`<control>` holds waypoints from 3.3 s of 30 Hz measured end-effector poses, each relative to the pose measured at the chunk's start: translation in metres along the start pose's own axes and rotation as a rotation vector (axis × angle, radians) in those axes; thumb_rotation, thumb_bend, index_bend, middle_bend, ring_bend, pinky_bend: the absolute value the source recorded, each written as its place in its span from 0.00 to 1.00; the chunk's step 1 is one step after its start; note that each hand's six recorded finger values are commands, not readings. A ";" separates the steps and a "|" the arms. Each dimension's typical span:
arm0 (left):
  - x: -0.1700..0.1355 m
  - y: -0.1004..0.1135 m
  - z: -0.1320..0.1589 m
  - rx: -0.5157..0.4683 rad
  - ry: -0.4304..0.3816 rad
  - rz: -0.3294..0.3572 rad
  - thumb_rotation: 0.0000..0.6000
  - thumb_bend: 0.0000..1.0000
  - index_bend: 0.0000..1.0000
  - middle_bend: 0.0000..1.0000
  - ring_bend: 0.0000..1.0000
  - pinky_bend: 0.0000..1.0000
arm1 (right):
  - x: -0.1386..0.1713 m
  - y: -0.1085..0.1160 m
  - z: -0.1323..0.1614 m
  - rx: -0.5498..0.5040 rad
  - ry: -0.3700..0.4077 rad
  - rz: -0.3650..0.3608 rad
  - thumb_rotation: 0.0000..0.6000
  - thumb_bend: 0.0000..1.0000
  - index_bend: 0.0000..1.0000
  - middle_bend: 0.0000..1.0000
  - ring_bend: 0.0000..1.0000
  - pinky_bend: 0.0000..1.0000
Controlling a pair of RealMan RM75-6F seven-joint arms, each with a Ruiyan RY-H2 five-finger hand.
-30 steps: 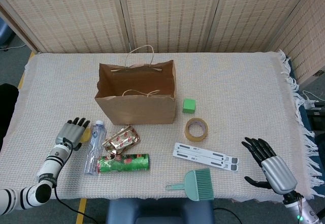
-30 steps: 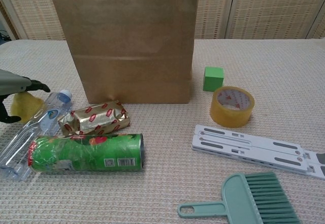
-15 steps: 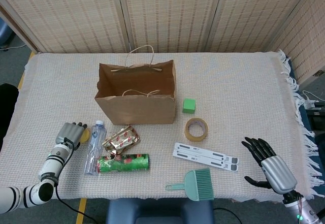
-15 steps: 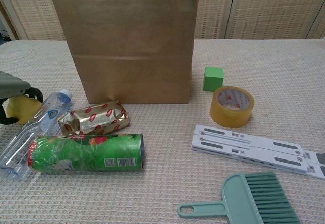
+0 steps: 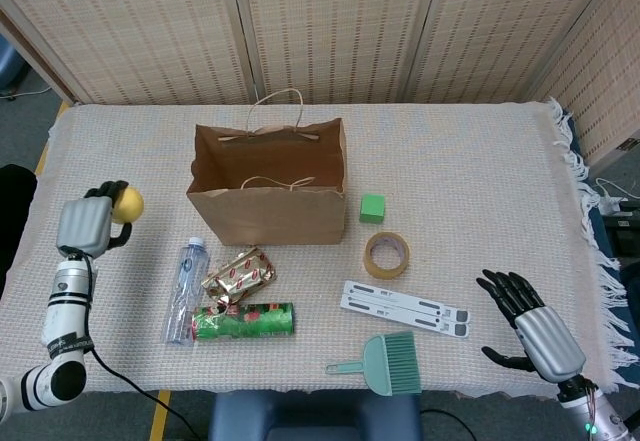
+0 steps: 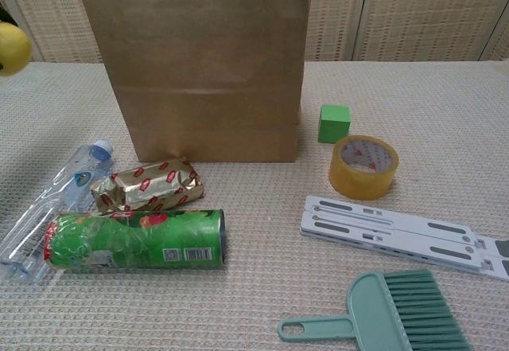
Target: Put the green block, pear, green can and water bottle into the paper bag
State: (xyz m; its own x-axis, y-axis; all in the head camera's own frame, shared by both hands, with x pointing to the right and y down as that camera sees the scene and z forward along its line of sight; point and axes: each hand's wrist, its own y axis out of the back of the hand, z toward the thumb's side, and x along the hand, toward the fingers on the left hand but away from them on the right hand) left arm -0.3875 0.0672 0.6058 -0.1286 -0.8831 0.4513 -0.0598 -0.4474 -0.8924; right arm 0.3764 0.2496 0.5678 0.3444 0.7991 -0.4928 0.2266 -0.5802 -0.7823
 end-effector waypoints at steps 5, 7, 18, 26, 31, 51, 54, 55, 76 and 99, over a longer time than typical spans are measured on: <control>0.003 0.055 0.010 -0.420 0.030 0.153 1.00 0.57 0.61 0.61 0.58 0.74 | 0.000 -0.001 0.001 0.004 0.003 0.003 1.00 0.07 0.00 0.00 0.00 0.02; 0.003 0.074 0.020 -0.561 0.015 0.185 1.00 0.56 0.61 0.61 0.58 0.74 | 0.000 -0.001 0.001 0.006 0.004 0.003 1.00 0.07 0.00 0.00 0.00 0.02; 0.008 0.093 0.099 -0.554 -0.128 0.150 1.00 0.56 0.62 0.61 0.58 0.74 | -0.001 -0.001 0.001 0.005 0.002 0.005 1.00 0.07 0.00 0.00 0.00 0.02; 0.012 0.069 0.148 -0.477 -0.203 0.088 1.00 0.56 0.60 0.60 0.57 0.72 | -0.001 -0.001 0.000 -0.002 -0.002 0.009 1.00 0.07 0.00 0.00 0.00 0.02; 0.010 0.047 0.185 -0.382 -0.271 0.049 1.00 0.55 0.56 0.53 0.50 0.69 | -0.001 -0.001 -0.001 -0.005 -0.009 0.019 1.00 0.07 0.00 0.00 0.00 0.02; -0.005 0.035 0.220 -0.313 -0.391 0.023 1.00 0.41 0.00 0.00 0.00 0.16 | -0.001 0.000 0.000 -0.001 -0.007 0.022 1.00 0.07 0.00 0.00 0.00 0.02; -0.006 0.038 0.215 -0.320 -0.388 0.027 1.00 0.41 0.01 0.00 0.00 0.16 | -0.001 0.000 -0.001 -0.002 -0.009 0.020 1.00 0.07 0.00 0.00 0.00 0.02; -0.006 0.040 0.213 -0.321 -0.385 0.030 1.00 0.41 0.02 0.00 0.00 0.16 | -0.001 0.001 -0.001 -0.003 -0.011 0.017 1.00 0.07 0.00 0.00 0.00 0.02; -0.055 0.058 0.018 -0.365 -0.148 0.148 1.00 0.53 0.43 0.45 0.43 0.56 | 0.000 -0.002 0.000 0.002 -0.012 0.023 1.00 0.07 0.00 0.00 0.00 0.02; -0.146 -0.037 -0.008 -0.001 -0.500 -0.157 1.00 0.37 0.03 0.00 0.00 0.19 | -0.001 -0.003 -0.002 0.012 -0.020 0.032 1.00 0.07 0.00 0.00 0.00 0.02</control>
State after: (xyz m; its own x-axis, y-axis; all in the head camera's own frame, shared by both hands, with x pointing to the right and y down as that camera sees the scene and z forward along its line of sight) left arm -0.3749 0.2139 0.5728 0.3703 -0.7653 0.5264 -0.0410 -0.5797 -0.8138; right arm 0.3775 0.2507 0.5713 0.3326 0.7832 -0.5253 0.2051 -0.6037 -0.7703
